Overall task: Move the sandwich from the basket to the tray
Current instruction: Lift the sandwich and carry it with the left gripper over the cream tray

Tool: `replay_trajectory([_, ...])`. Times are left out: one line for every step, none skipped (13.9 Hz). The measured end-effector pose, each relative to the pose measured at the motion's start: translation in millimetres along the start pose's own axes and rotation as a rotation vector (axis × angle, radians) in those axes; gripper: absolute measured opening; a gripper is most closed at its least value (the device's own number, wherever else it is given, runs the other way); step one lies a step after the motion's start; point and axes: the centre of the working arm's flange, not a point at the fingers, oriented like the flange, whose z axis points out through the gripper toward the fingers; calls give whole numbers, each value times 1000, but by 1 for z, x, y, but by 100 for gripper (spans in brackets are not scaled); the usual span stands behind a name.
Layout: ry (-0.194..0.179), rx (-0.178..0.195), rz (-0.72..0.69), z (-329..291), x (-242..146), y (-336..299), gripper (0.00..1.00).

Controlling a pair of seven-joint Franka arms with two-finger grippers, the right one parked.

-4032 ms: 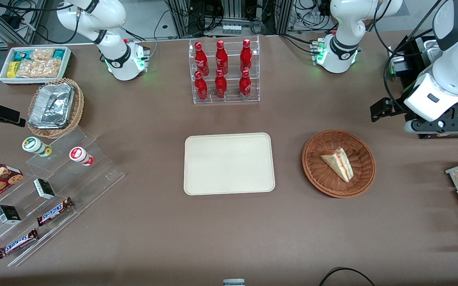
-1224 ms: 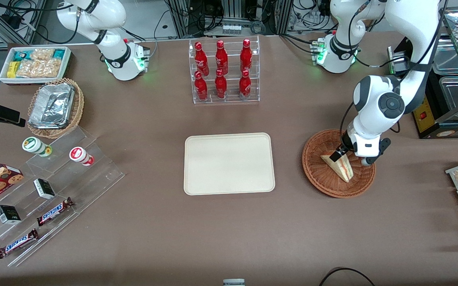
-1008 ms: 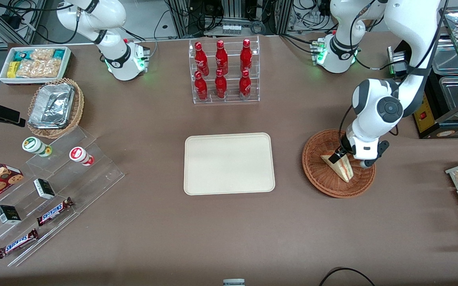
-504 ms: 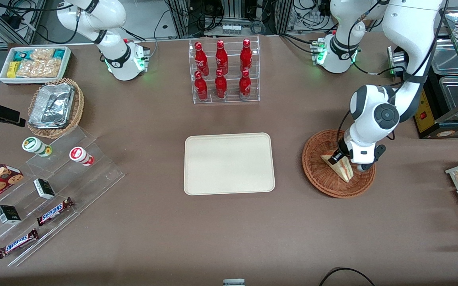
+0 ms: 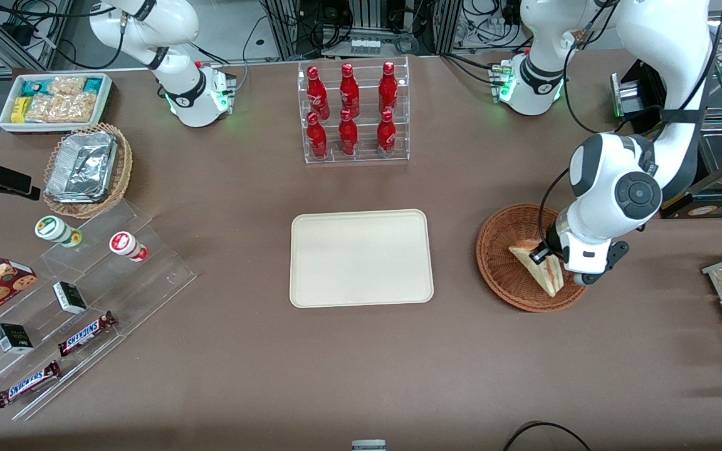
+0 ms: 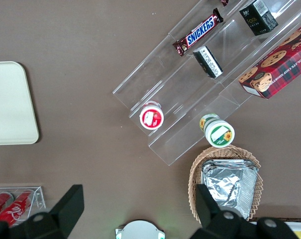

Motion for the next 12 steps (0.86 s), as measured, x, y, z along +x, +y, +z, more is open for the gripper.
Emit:
replay_trajectory([5,-5,34,-3,-9,12,15])
replay_trajectory([9,-8,71,-4,-22,25,15])
replay_trajectory([8,-8,109,-4,-36,40,15])
replay_trajectory([-2,1,147,0,-51,57,15])
replay_trajectory([-14,12,185,6,-68,74,15])
replay_trajectory([-21,16,224,13,-84,93,15])
replay_trajectory([-26,17,260,21,-99,111,15])
replay_trajectory([-31,18,291,28,-113,127,15])
replay_trajectory([-35,18,317,35,-127,143,15])
replay_trajectory([-37,17,330,41,-142,158,15])
replay_trajectory([-37,13,333,46,-157,174,15])
replay_trajectory([-37,8,342,50,-172,189,15])
